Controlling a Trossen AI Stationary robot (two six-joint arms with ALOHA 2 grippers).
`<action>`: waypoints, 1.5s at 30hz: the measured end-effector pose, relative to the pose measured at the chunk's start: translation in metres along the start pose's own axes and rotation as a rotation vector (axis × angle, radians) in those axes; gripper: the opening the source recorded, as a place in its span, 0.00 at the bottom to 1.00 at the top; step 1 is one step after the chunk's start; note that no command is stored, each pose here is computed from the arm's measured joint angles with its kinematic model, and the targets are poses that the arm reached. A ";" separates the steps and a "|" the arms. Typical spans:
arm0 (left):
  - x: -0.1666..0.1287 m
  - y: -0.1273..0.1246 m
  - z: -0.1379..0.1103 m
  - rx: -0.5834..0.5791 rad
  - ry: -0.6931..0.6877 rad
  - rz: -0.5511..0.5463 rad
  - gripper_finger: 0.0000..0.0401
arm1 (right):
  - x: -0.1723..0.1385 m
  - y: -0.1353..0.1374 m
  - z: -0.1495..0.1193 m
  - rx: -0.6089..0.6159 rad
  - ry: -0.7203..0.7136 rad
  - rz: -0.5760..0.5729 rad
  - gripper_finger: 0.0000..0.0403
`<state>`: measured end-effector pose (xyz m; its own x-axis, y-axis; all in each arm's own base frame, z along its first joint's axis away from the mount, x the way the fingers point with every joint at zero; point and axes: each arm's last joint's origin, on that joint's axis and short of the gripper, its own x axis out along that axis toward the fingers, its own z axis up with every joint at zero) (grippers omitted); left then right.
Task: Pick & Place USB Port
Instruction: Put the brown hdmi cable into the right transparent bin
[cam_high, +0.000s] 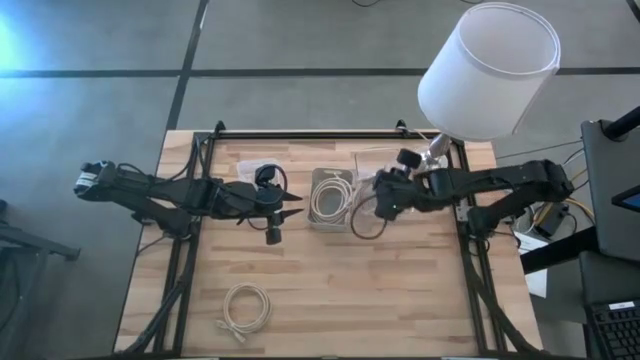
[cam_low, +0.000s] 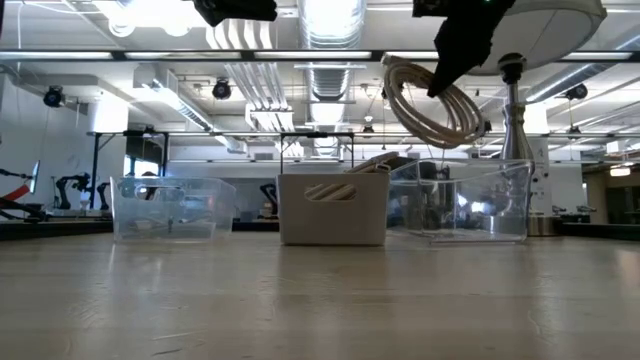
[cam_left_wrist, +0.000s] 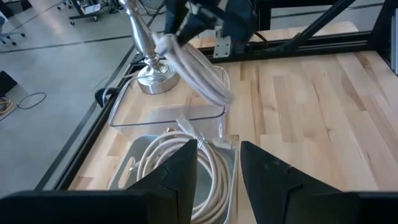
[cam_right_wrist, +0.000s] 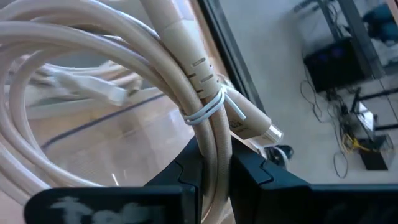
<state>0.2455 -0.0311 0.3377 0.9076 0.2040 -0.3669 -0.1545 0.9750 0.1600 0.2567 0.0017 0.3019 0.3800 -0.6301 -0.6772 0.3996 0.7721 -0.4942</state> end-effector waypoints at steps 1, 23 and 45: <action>0.000 0.000 0.000 0.000 -0.001 0.001 0.31 | 0.002 -0.004 0.000 0.007 0.007 -0.008 0.11; 0.000 0.000 0.001 -0.006 -0.022 0.001 0.31 | 0.081 -0.012 -0.042 -0.067 0.100 -0.047 0.11; 0.000 0.000 0.003 -0.006 -0.036 0.002 0.31 | 0.105 -0.014 -0.065 -0.040 0.167 -0.047 0.29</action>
<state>0.2470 -0.0313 0.3401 0.9207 0.2024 -0.3336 -0.1582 0.9752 0.1550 0.2365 -0.0695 0.2017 0.2167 -0.6458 -0.7321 0.3791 0.7468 -0.5465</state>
